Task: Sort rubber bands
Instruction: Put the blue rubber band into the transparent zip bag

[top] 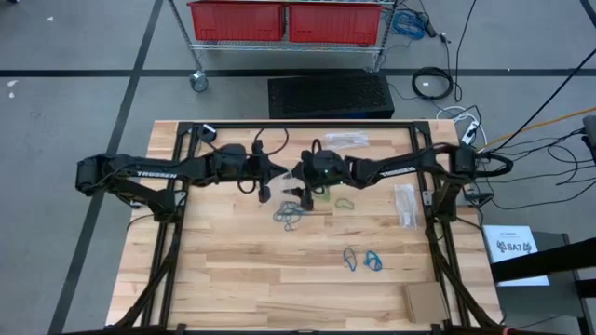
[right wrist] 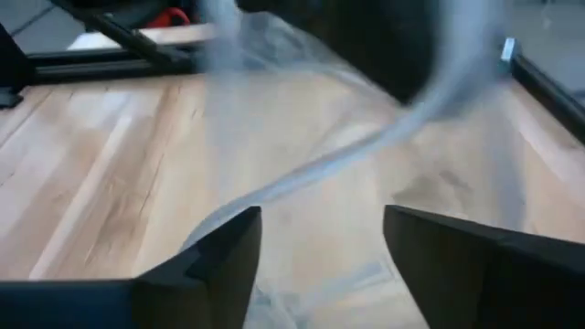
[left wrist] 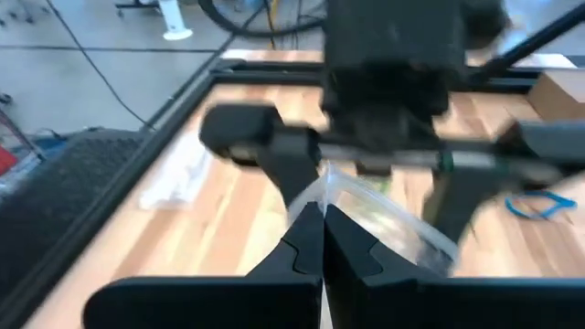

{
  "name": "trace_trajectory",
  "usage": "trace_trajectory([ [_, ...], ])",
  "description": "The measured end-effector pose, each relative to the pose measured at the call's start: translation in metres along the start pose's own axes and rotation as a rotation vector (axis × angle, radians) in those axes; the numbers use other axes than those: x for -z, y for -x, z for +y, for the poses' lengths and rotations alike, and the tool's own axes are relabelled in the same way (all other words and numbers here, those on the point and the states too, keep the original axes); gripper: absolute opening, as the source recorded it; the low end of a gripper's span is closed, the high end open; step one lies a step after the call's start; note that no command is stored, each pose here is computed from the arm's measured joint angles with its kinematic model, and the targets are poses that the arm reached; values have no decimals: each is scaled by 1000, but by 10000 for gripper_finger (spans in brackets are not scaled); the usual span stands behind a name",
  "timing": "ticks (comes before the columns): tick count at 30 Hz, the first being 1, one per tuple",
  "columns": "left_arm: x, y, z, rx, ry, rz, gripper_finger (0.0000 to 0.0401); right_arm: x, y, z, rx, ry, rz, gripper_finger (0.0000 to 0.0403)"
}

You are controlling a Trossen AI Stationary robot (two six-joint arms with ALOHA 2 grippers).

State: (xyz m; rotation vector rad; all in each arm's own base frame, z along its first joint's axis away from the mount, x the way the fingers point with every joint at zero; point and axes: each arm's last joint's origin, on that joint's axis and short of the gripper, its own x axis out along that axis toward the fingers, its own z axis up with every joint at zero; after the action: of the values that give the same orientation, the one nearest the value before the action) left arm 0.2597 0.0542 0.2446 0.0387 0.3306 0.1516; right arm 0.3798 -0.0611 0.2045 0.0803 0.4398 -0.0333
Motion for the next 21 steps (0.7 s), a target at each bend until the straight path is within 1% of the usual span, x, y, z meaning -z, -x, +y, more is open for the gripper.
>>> trace_trajectory([
  [4, 6, 0, -3, 35, 15, 1, 0, -7, 12, -1, 6, 5, 14, 243],
  [11, 3, 0, -8, 135, 4, -45, 0, -20, 33, 3, 6, 56, 13, 237],
  [21, 3, 0, -8, 143, -16, -42, 0, -39, 67, 7, 11, 78, -3, 236],
])
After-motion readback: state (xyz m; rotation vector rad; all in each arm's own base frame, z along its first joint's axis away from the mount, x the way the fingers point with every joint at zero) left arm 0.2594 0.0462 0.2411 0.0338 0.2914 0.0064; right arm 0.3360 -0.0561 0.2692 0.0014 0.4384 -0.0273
